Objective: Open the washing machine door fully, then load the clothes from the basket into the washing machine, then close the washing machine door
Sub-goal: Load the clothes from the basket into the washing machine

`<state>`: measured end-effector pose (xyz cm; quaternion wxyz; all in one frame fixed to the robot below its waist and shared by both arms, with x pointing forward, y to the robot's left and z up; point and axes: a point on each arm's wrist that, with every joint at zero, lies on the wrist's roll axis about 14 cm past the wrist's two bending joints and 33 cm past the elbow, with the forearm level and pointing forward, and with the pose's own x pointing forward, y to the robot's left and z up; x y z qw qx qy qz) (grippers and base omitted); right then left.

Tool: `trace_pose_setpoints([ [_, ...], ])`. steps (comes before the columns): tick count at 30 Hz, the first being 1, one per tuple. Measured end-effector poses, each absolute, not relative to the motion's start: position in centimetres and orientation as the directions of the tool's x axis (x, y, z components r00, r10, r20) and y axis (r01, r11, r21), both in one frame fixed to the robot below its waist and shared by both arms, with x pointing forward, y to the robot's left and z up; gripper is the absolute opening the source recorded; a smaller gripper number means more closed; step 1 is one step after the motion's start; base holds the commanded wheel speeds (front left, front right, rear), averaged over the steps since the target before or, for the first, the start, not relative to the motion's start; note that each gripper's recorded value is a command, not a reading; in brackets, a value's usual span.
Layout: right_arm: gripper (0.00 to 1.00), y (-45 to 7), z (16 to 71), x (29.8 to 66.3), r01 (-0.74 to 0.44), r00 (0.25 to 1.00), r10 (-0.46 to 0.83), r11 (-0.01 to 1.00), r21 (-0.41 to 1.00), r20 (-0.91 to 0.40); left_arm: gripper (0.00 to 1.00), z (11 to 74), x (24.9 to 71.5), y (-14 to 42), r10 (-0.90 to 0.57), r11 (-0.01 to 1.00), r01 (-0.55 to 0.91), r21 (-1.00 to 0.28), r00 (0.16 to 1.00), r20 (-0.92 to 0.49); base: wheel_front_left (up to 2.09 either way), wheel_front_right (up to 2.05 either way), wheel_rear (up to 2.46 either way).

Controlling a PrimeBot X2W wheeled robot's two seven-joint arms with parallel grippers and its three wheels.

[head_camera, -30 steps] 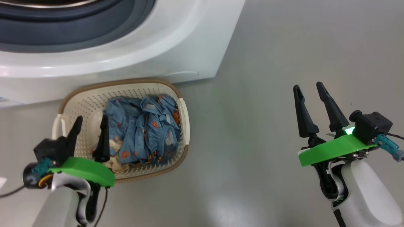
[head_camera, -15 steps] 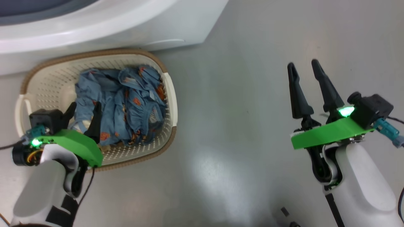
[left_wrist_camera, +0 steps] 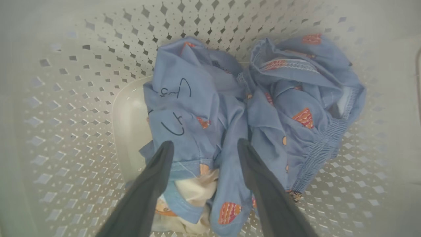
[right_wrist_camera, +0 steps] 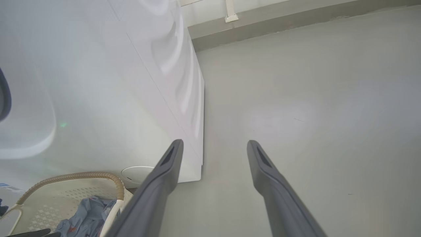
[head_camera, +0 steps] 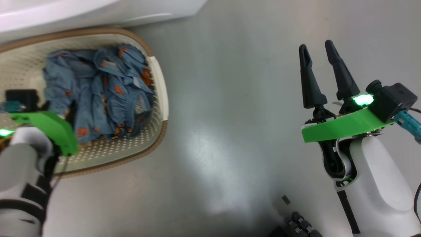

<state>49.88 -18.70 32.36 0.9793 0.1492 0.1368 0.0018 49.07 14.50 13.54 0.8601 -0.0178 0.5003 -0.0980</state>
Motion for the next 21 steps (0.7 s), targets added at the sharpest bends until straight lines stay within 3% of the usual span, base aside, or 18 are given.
trace_pose_setpoints([
  [15, 1.00, -21.3, 29.9, 49.2, 0.102, 0.948, -0.018, 0.963, 0.249, -0.318, 1.00, 8.2, 49.7, 12.5, -0.217, 0.970, 0.185, -0.158, 0.365, -0.905, 0.00, 0.00, 0.00],
  [21, 1.00, -21.5, 29.4, 49.0, 0.108, 0.943, -0.022, 0.964, 0.244, -0.331, 1.00, 6.7, 47.9, 11.8, -0.227, 0.960, 0.222, -0.170, 0.269, -0.936, 0.00, 0.00, 0.00],
])
